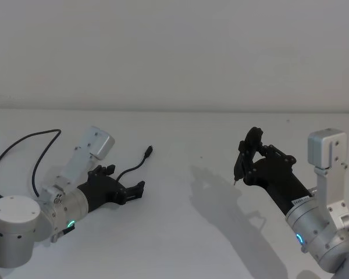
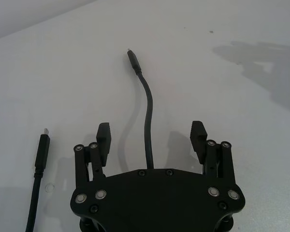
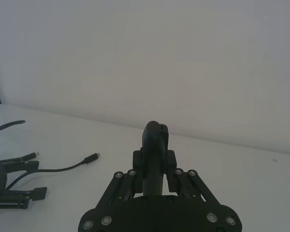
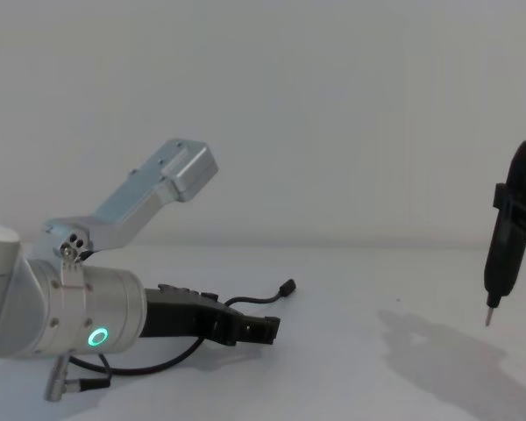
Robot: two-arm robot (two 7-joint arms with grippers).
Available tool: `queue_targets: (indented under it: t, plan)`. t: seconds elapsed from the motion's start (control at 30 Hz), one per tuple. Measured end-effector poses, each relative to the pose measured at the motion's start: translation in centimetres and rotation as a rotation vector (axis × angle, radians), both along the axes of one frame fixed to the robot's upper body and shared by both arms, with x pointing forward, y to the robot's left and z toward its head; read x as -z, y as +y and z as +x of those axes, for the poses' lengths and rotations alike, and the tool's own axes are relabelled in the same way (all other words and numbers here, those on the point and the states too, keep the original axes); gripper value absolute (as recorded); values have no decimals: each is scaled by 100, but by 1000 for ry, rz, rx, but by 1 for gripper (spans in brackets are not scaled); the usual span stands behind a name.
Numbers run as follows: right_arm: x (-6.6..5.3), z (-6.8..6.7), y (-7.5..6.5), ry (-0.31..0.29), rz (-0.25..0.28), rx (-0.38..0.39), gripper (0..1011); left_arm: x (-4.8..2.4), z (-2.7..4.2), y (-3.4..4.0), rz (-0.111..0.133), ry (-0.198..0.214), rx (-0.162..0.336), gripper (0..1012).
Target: Pick up the data cable with the one hand.
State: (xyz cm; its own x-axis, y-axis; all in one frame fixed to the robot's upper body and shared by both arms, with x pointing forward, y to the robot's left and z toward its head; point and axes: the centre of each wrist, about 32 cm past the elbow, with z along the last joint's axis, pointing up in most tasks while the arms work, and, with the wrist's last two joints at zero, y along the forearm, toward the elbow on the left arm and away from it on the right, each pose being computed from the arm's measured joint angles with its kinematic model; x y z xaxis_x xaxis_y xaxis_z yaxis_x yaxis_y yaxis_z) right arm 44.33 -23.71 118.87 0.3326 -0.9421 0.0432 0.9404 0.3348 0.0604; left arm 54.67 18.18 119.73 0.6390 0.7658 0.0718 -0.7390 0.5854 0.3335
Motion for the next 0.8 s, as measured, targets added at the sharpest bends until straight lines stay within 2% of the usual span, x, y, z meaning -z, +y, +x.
queue_targets:
  t: [0.07, 0.13, 0.17, 0.27, 0.3, 0.33, 0.43, 0.5, 0.67, 0.7, 0.77, 0.8]
  plan:
    - [0, 0, 0, 0, 0, 0, 275, 3, 4, -1, -1, 1, -1, 912]
    - [0, 0, 0, 0, 0, 0, 274, 5, 8, -2, -2, 2, -2, 895]
    - [0, 0, 0, 0, 0, 0, 275, 6, 9, -2, -2, 2, -2, 831]
    - [0, 0, 0, 0, 0, 0, 274, 8, 13, -1, -2, 3, -2, 779]
    - [0, 0, 0, 0, 0, 0, 274, 10, 14, 0, -2, 3, -3, 723]
    - [0, 0, 0, 0, 0, 0, 275, 10, 15, 0, -2, 3, -3, 723]
    - [0, 0, 0, 0, 0, 0, 274, 11, 17, -1, -3, 4, -3, 606]
    - [0, 0, 0, 0, 0, 0, 274, 12, 18, -1, -3, 4, -3, 570]
    - [0, 0, 0, 0, 0, 0, 274, 15, 20, -1, -4, 5, -4, 369]
    - [0, 0, 0, 0, 0, 0, 274, 16, 21, 0, -4, 5, -4, 369]
    - [0, 0, 0, 0, 0, 0, 275, 16, 22, 0, -4, 5, -4, 300]
    - [0, 0, 0, 0, 0, 0, 274, 16, 22, 0, -4, 5, -4, 243]
